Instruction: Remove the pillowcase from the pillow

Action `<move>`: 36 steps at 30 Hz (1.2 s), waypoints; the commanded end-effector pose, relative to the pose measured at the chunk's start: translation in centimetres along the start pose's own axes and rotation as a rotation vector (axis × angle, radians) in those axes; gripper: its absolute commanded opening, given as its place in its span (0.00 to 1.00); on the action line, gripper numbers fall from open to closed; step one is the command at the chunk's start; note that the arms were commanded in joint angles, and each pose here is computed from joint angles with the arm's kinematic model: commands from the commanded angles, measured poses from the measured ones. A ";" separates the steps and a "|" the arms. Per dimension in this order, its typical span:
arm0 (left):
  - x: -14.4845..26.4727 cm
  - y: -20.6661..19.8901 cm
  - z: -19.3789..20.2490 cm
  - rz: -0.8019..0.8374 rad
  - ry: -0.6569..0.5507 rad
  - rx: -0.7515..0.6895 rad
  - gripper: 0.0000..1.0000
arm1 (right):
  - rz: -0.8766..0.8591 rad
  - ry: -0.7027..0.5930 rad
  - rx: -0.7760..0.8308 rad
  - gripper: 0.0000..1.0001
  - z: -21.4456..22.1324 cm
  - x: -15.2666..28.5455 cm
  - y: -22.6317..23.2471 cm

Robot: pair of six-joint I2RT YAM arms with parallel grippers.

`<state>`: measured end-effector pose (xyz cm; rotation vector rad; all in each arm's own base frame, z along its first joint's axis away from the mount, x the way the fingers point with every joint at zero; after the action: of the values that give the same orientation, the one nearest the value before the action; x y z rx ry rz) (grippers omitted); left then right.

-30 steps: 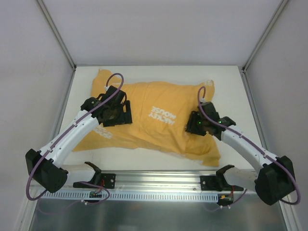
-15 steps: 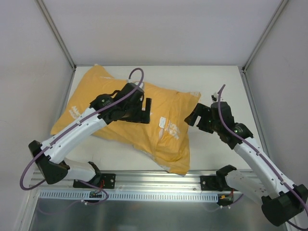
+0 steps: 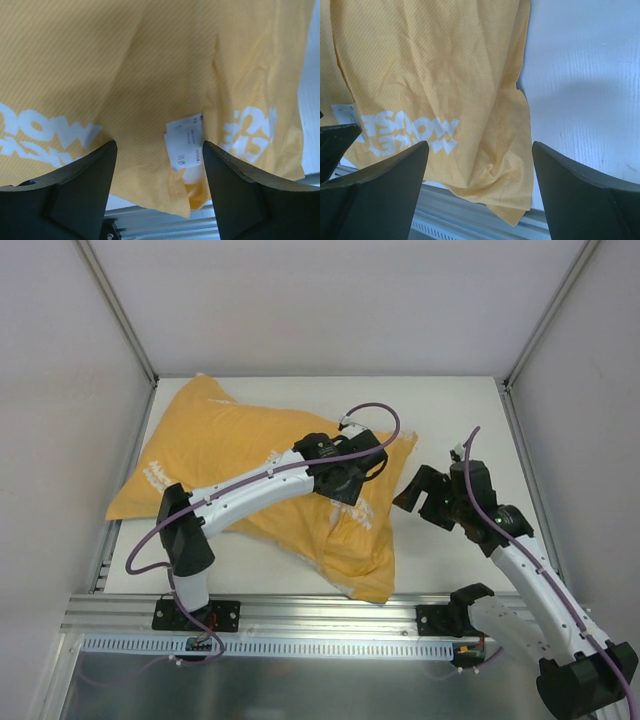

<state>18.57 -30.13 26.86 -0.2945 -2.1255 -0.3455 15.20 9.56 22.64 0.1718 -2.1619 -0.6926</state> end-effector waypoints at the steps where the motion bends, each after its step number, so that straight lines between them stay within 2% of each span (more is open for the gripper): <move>1: 1.8 1.8 -0.9 -0.093 -0.073 0.029 0.68 | -0.046 0.009 0.011 0.88 0.0 1.0 0.5; 7: 1.0 4.6 -0.6 -0.115 -0.029 0.130 0.66 | -0.106 0.014 0.101 0.87 0.0 1.0 3.5; 15: 0.3 6.9 1.0 -0.128 0.021 0.181 0.58 | -0.168 0.053 0.215 0.84 -0.1 -0.7 9.1; 20: 0.0 7.6 1.7 -0.118 0.041 0.208 0.58 | -0.169 0.093 0.260 0.84 0.2 -2.2 10.8; 22: 0.1 7.7 1.7 -0.104 0.037 0.220 0.61 | -0.158 0.122 0.282 0.84 0.9 -3.1 11.3; 25: 0.4 7.6 1.6 -0.081 0.037 0.226 0.62 | -0.094 0.135 0.277 0.73 1.7 -4.6 10.5; 28: 0.3 7.3 1.5 -0.053 0.044 0.227 0.62 | -0.043 0.131 0.275 0.51 2.0 -5.3 9.8; 32: 0.3 7.2 1.4 -0.037 0.046 0.227 0.61 | 0.023 0.112 0.270 0.13 1.6 -5.4 8.1; 34: 0.3 7.1 1.4 -0.034 0.046 0.224 0.61 | 0.030 0.088 0.247 0.01 1.2 -4.8 7.0; 36: 0.5 7.2 1.4 -0.030 0.042 0.220 0.61 | 0.071 0.081 0.202 0.01 1.0 -4.8 4.9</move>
<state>20.20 -23.66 26.63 -0.1052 -2.1101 -0.1465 18.28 18.36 21.69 0.3239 -2.1050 -0.3958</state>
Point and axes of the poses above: each gripper's point midway between its finger pads, its own x axis back along the fingers, its own y axis along the line the jaws close on, z = x × y, the point moved 10 cm from there along x, back along the fingers, and after that the axes turned 1 degree about -x, right-handed, at the moved point
